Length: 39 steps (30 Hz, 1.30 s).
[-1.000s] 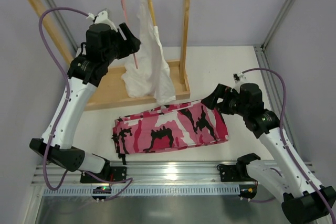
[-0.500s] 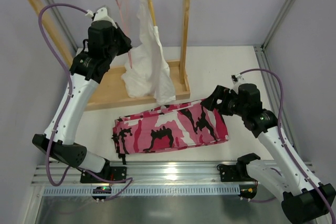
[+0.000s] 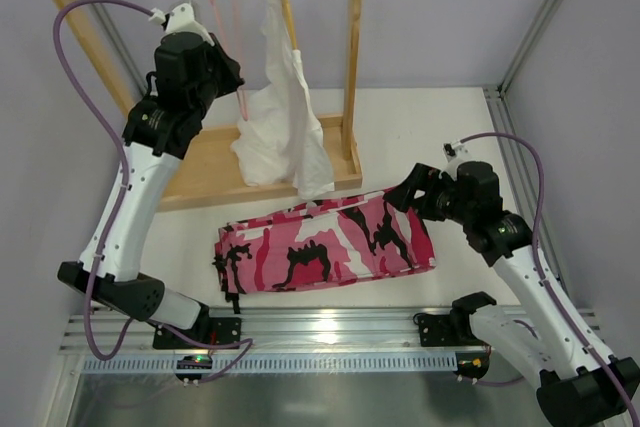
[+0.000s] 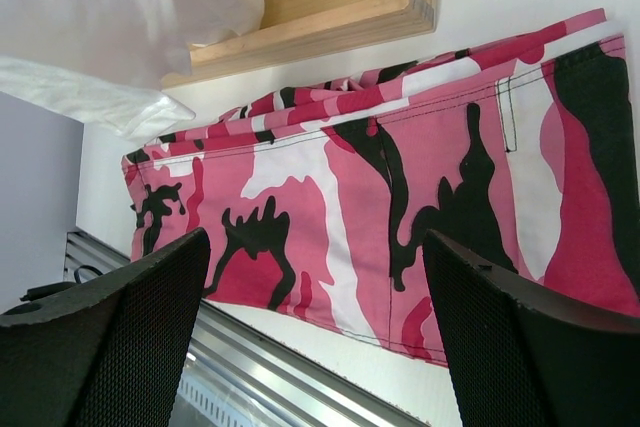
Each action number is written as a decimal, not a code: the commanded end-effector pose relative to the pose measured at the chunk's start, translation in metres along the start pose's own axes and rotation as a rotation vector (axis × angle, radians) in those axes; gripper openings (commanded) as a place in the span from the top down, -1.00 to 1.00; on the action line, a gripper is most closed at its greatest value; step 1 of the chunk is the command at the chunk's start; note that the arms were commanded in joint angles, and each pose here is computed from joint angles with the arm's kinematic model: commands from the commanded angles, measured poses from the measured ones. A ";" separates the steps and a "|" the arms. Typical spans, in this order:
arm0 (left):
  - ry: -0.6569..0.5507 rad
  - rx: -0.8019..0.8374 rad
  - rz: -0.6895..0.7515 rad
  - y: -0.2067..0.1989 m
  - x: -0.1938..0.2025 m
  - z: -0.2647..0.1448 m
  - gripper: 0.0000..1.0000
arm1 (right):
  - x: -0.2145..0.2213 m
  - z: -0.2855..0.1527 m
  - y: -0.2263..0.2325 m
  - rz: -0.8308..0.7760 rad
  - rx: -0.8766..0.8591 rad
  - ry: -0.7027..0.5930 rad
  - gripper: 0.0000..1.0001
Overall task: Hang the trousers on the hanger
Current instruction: Grab a hanger with the left arm
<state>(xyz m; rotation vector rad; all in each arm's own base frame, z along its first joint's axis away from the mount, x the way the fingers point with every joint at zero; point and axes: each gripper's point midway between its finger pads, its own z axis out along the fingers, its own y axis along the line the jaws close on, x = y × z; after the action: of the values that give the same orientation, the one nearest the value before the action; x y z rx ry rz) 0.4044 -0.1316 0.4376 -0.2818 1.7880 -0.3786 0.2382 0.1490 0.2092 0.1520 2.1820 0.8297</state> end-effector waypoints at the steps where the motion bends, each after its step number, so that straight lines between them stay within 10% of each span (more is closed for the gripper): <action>1: -0.101 0.047 0.027 -0.010 -0.036 -0.022 0.99 | -0.004 -0.003 0.002 0.001 -0.004 -0.026 -0.78; 18: -0.037 0.033 0.043 0.009 -0.017 -0.062 1.00 | 0.003 -0.012 0.000 -0.014 0.007 -0.011 -0.78; 39: 0.399 0.017 -0.041 0.066 0.136 -0.145 0.99 | 0.024 -0.012 -0.014 -0.066 0.045 0.082 -0.70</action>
<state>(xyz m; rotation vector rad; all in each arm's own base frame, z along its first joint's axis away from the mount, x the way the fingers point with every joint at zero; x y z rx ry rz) 0.2517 -0.0895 0.3468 -0.2892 2.0630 -0.3877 0.2160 0.1356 0.1812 0.1366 2.2793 0.7462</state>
